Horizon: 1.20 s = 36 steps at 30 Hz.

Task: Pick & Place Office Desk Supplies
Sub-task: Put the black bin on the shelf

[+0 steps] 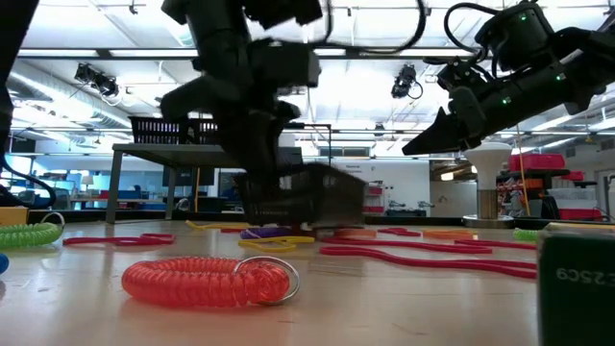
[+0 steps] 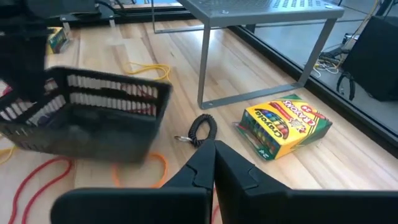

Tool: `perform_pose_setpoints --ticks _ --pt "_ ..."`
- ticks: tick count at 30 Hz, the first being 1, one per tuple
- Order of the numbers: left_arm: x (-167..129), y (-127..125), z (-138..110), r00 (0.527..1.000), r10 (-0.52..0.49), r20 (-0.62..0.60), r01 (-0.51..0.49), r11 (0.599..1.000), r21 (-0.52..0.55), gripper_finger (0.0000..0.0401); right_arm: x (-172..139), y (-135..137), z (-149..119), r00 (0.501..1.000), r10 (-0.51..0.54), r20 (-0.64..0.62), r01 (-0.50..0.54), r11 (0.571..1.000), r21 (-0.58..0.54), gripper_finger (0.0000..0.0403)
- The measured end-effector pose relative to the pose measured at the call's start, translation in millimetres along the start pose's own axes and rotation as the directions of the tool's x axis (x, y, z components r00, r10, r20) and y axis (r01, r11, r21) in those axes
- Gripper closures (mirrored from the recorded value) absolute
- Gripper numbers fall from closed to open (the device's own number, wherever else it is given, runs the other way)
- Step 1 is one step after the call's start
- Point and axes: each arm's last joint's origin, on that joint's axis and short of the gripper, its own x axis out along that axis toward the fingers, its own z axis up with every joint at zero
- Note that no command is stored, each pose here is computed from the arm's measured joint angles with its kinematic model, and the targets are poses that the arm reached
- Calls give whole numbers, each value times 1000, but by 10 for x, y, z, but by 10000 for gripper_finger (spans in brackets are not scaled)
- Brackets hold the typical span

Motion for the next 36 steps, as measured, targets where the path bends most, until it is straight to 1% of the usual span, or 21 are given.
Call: perform_pose_setpoints --ticks 2,4,6,9,12,14,16,19,22,24,26,31,36 --pt "-75 -18 3 1000 1 11 -1 1000 7 387 0 0 -2 1000 0 -2 0 1000 -3 392" --pt "-228 -13 52 999 5 51 -4 1000 -10 387 0 0 -1 1000 0 -1 0 1000 -5 392" --pt "-447 1 104 995 13 98 -10 999 -32 387 0 0 -3 1000 0 -3 0 1000 -6 392" --pt "-862 66 177 979 56 198 -42 996 -76 387 0 -1 -7 1000 -1 -7 0 1000 -8 392" --pt "-1272 206 189 953 134 273 -98 985 -143 387 0 -1 -6 1000 -1 -6 1 1000 -9 392" --pt "-1471 340 157 941 197 274 -148 971 -190 387 0 0 -5 1000 0 -5 0 1000 -9 392" --pt "-1580 511 114 936 249 249 -193 955 -227 387 0 0 0 1000 0 0 0 1000 -7 392" --pt "-1597 795 42 938 287 193 -230 934 -273 387 0 0 4 1000 0 4 0 1000 -5 392" --pt "-1502 1088 -51 940 314 132 -263 915 -306 387 0 1 8 1000 2 8 -2 1000 -4 392" --pt "-1417 1260 -154 946 319 62 -283 903 -323 387 -1 2 8 1000 5 7 -5 1000 -3 392" --pt "-1369 1414 -224 945 327 33 -297 893 -339 387 -1 3 8 1000 8 8 -8 1000 2 392" --pt "-1230 1643 -337 962 274 8 -256 906 -336 387 -1 5 15 1000 14 15 -14 1000 0 392" --pt "-1146 1800 -442 961 272 -40 -269 902 -339 387 0 6 15 1000 16 14 -16 1000 -1 392"
